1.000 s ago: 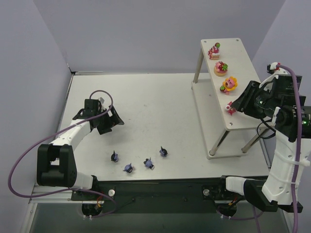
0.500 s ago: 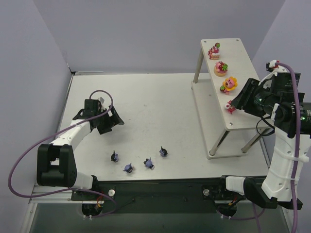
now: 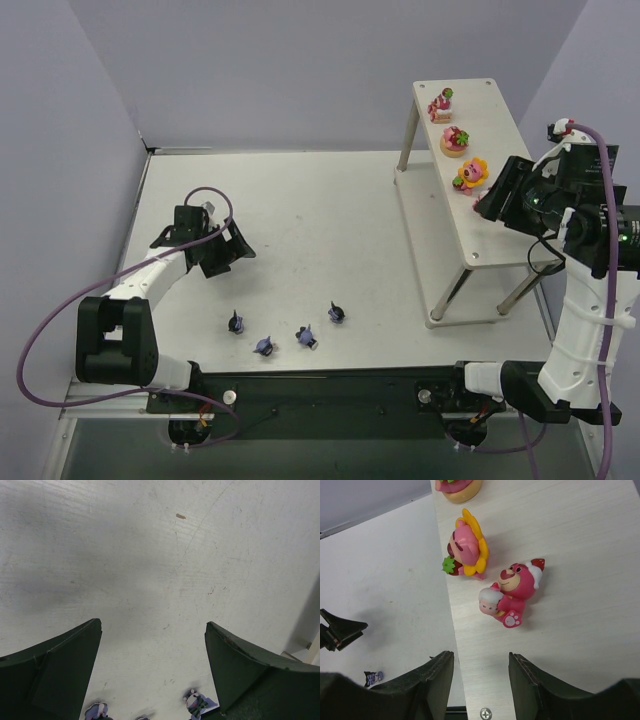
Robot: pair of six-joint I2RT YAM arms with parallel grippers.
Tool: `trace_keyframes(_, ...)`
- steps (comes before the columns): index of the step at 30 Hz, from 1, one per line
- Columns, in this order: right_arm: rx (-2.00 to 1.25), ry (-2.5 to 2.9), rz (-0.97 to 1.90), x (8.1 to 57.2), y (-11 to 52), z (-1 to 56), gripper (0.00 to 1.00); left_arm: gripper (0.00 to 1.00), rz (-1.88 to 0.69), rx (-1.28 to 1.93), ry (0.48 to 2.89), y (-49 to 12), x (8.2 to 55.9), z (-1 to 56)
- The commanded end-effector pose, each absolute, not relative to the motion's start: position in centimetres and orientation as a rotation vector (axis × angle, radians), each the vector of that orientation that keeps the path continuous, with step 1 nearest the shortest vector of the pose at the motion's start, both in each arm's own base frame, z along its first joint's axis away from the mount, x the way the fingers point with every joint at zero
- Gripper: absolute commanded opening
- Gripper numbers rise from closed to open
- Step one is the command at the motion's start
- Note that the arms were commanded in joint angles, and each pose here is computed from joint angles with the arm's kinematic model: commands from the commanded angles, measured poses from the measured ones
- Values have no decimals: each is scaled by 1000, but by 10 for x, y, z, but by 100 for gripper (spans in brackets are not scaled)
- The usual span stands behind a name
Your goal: Place and organize the plastic toys onto the shelf
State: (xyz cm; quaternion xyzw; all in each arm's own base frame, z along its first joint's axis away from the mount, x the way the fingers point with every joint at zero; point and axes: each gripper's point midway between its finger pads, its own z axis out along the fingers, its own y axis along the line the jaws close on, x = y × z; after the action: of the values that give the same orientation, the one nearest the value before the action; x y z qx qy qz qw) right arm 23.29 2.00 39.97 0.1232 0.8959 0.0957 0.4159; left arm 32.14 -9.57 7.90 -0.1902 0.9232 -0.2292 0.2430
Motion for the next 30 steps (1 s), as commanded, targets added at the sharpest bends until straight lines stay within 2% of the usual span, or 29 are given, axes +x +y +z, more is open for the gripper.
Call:
trace_keyframes(1, 341, 2402, 238, 200, 23, 378, 48, 95, -657, -501, 2480, -100, 330, 87)
trace_keyframes(10, 528, 2197, 54, 213, -12, 396, 47, 95, -657, -501, 2478, -100, 329, 87)
trace_keyframes(19, 625, 2078, 230, 252, -4, 405, 48, 95, -663, -494, 2467, -100, 330, 92)
trace_keyframes(30, 821, 1940, 404, 282, -29, 410, 49, 95, -661, -493, 2467, -100, 332, 94)
